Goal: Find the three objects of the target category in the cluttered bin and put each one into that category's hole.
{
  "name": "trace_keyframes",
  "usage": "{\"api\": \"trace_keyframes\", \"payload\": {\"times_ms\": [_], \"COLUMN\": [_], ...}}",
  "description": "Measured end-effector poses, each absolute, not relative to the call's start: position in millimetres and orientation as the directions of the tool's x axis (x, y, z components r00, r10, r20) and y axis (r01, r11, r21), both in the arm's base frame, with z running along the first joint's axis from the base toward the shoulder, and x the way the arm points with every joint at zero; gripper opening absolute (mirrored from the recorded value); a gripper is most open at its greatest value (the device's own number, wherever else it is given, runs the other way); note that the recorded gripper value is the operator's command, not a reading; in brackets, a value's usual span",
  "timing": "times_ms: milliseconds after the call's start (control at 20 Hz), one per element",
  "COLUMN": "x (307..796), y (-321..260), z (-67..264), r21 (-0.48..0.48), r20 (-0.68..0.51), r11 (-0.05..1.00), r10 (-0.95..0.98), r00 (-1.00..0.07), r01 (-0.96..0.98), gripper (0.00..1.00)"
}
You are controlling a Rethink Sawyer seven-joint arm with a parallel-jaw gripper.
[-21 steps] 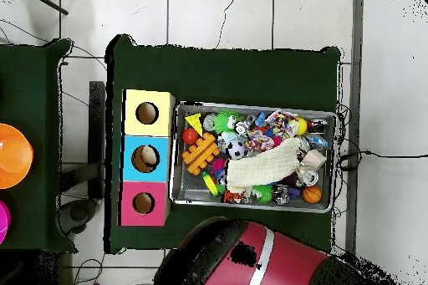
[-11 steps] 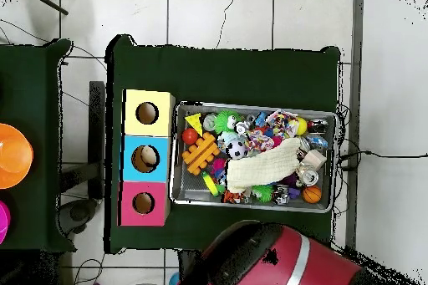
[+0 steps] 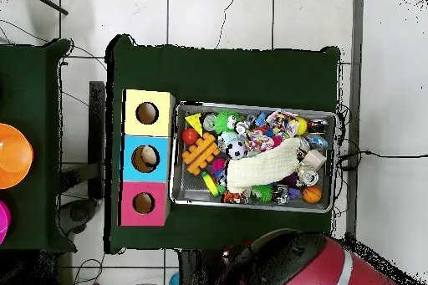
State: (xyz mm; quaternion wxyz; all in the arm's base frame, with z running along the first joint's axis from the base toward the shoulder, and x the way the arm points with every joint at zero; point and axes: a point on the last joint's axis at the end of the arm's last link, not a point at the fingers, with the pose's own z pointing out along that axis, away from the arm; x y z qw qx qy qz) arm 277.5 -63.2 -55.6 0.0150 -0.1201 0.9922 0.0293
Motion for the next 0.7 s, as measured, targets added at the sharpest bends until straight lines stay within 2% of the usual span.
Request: {"api": "trace_keyframes", "payload": {"times_ms": [700], "x": [277.0], "y": [-68.1], "z": [-56.8], "r21": [0.069], "r20": [-0.059], "r11": [0.961], "r10": [-0.265], "r00": [-0.963], "r01": [-0.269], "gripper": [1.00]}}
